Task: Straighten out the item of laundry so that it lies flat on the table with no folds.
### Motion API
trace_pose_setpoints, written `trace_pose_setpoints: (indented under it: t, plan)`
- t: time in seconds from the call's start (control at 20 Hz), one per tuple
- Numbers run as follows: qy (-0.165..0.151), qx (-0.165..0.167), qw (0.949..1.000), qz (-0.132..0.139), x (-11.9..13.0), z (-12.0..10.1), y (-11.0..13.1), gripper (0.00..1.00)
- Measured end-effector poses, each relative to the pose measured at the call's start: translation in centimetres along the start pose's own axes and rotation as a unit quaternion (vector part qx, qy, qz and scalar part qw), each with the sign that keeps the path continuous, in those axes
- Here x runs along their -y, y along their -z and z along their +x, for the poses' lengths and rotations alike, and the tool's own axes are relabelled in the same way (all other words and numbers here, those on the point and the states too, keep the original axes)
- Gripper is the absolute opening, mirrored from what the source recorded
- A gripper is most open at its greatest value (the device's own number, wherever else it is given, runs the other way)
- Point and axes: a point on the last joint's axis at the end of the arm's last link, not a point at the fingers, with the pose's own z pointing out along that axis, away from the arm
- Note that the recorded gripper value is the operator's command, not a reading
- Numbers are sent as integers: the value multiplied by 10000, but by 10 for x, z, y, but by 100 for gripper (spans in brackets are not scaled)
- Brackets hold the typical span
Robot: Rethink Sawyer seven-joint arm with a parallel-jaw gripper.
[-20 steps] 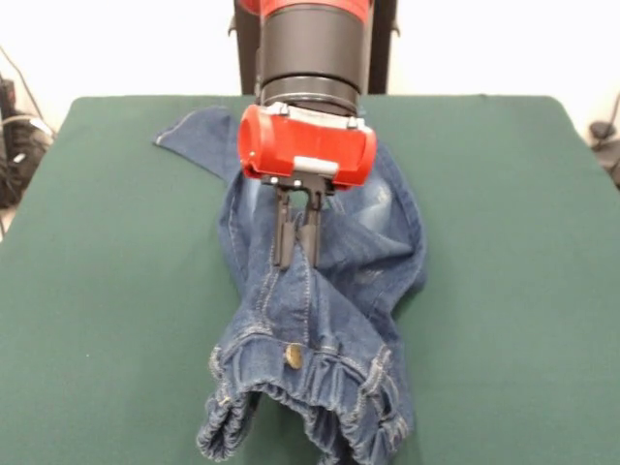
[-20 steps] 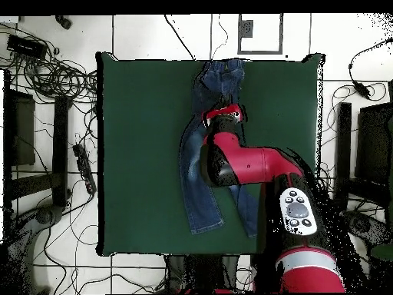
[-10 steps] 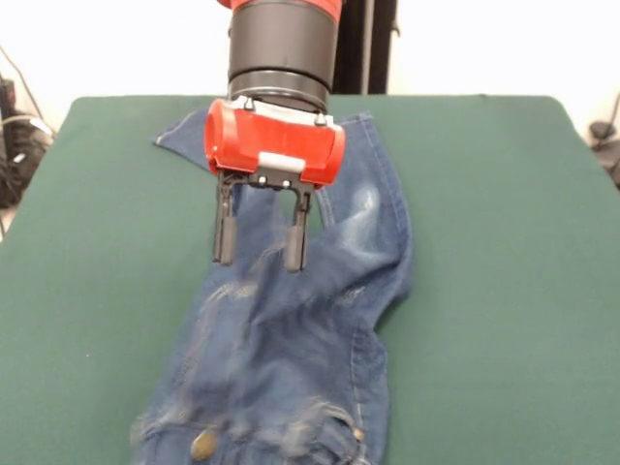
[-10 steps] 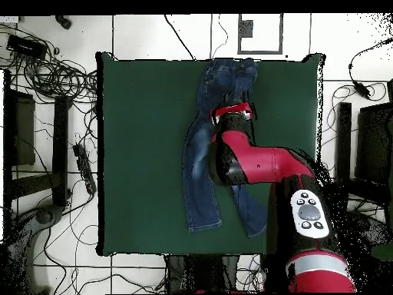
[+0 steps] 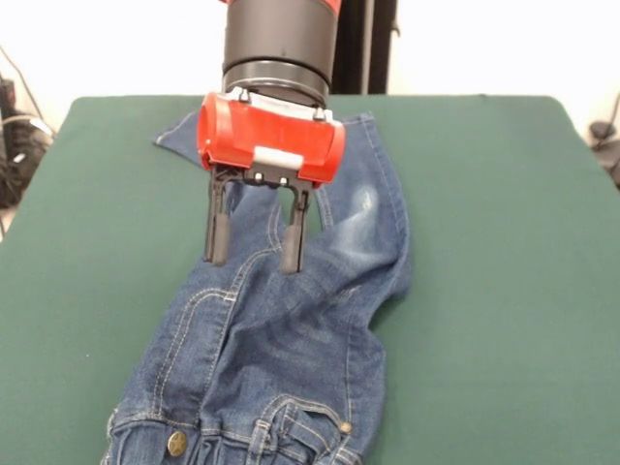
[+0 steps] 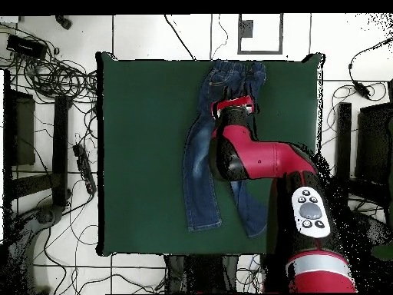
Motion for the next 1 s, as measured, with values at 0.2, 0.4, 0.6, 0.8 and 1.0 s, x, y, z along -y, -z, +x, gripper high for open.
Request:
trace_pose_setpoints:
  t: [0.2, 0.4, 0.6, 0.8, 1.0]
  plan:
    - [-41, -48, 10000, -21, 2, -1, 0, 100]
    - [-357, -571, 9975, -197, 11, 2, 4, 100]
    - [-885, -1954, 9752, -535, 32, 22, 24, 100]
    - [-1188, -3317, 9316, -898, 42, 38, 55, 100]
    - [-1227, -4631, 8684, -1280, 40, 46, 95, 100]
